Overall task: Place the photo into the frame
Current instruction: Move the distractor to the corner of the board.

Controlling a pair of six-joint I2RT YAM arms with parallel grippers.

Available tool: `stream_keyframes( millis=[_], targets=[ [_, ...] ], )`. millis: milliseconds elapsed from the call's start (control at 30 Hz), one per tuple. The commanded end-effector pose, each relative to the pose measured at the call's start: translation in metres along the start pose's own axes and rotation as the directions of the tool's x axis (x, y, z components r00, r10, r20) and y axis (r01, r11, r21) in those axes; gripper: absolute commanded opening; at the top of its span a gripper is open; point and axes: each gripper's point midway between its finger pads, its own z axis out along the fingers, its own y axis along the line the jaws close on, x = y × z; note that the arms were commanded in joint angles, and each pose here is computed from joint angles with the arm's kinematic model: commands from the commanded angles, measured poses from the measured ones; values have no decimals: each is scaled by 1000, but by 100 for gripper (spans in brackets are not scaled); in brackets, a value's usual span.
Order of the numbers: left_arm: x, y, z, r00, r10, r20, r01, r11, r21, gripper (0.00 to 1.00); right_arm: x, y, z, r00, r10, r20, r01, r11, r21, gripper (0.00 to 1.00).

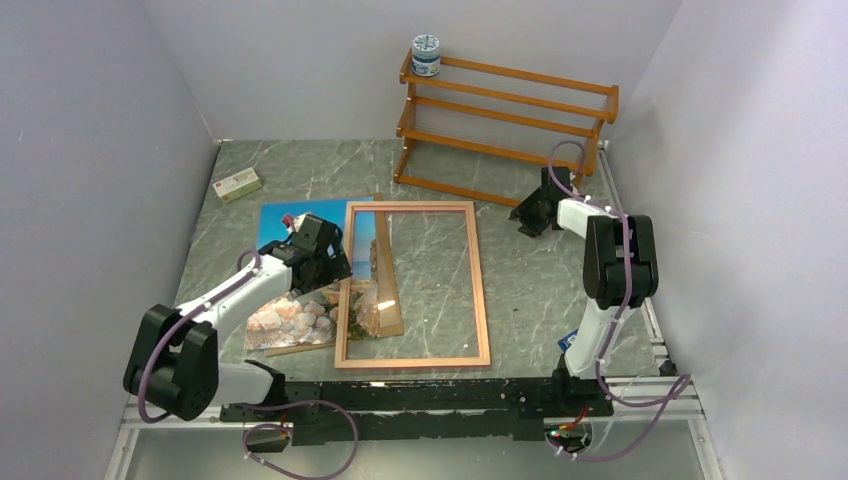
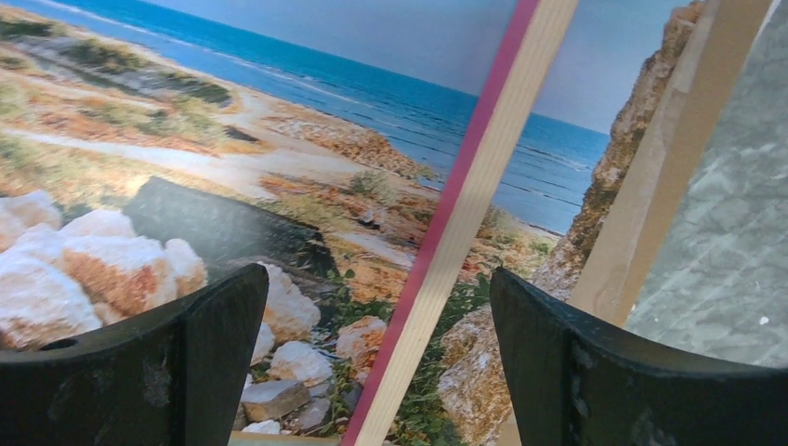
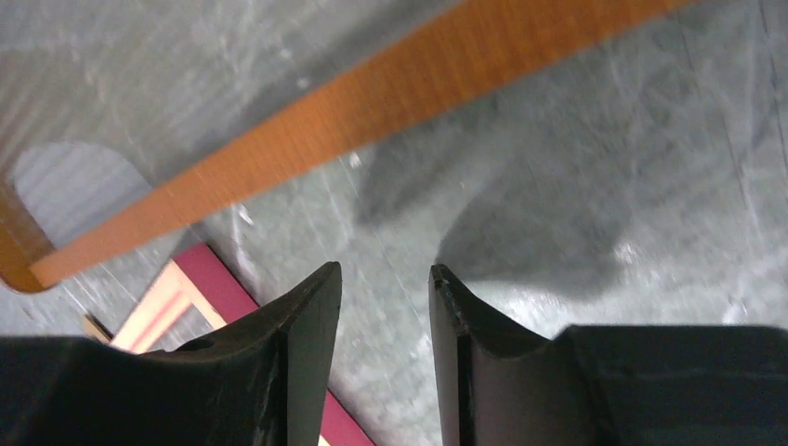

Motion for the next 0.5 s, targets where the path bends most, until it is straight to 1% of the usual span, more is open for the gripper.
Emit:
stream_keyframes(
  millis=[0,100,133,167,233,467],
  targets=[
    [-5,-26,6,1000,22,2,-22,991,131,94,-11,-3,25,999,19,35,-19,1000,3,42],
    [-4,-33,8,999,44,-5,-42,985,168,94,-29,-9,34,996,49,76,-48,999,-10,40],
    [-4,-35,9,999,52,-7,-50,983,176,94,-32,-9,37,995,54,85,-53,998,-17,38],
    [-4,-36,10,998,58,-8,-55,982,182,94,-35,-8,40,995,56,88,-53,998,-29,34],
    [-3,-35,12,998,62,-17,-58,984,168,94,-41,-8,46,993,61,100,-58,998,-37,32],
    [0,-35,20,996,79,-42,-72,986,150,94,-70,-7,57,984,90,154,-78,994,-81,30]
  ],
)
